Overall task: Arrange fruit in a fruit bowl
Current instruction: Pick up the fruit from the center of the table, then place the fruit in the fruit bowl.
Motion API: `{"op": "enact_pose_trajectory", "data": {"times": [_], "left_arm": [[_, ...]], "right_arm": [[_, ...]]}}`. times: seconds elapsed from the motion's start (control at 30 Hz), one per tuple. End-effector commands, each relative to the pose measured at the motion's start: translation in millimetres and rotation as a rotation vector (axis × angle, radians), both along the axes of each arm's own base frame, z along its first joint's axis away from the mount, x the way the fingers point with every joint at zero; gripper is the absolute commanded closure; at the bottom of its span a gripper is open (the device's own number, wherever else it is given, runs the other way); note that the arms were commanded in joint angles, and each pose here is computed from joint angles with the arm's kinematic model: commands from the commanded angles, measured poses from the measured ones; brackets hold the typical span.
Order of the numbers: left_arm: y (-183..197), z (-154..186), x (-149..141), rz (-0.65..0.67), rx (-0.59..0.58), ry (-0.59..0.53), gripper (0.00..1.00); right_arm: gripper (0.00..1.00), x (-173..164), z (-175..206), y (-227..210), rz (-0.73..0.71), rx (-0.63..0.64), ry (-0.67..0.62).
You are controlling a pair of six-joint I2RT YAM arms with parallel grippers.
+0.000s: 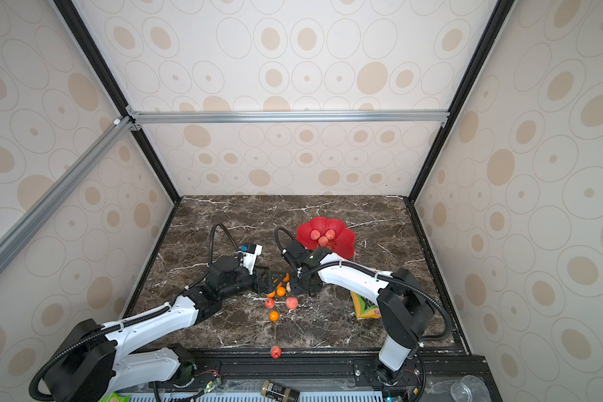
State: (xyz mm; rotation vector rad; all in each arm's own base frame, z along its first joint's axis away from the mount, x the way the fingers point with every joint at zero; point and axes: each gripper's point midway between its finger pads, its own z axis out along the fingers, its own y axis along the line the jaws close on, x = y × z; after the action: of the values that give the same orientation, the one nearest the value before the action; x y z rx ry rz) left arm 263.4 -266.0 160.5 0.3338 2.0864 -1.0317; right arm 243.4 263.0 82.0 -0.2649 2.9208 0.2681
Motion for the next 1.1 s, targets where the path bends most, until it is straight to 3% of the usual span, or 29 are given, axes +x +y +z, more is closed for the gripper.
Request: {"op": "enact_pose_trajectory", "data": {"times": [0.0, 0.63, 1.07], "left_arm": [[-11, 21, 4, -0.030, -0.031, -0.059, 0.01], [-27, 22, 22, -0.041, -0.026, -0.078, 0.01], [-58, 28, 59, -0.060, -0.012, -0.111, 0.01]], "right_arm": [[0.58, 1, 10, -8, -0.012, -0.003, -0.008], [0.58, 26, 25, -41, -0.089, 0.013, -0.041], [0.59, 77, 32, -84, -0.184, 0.019, -0.069]]}}
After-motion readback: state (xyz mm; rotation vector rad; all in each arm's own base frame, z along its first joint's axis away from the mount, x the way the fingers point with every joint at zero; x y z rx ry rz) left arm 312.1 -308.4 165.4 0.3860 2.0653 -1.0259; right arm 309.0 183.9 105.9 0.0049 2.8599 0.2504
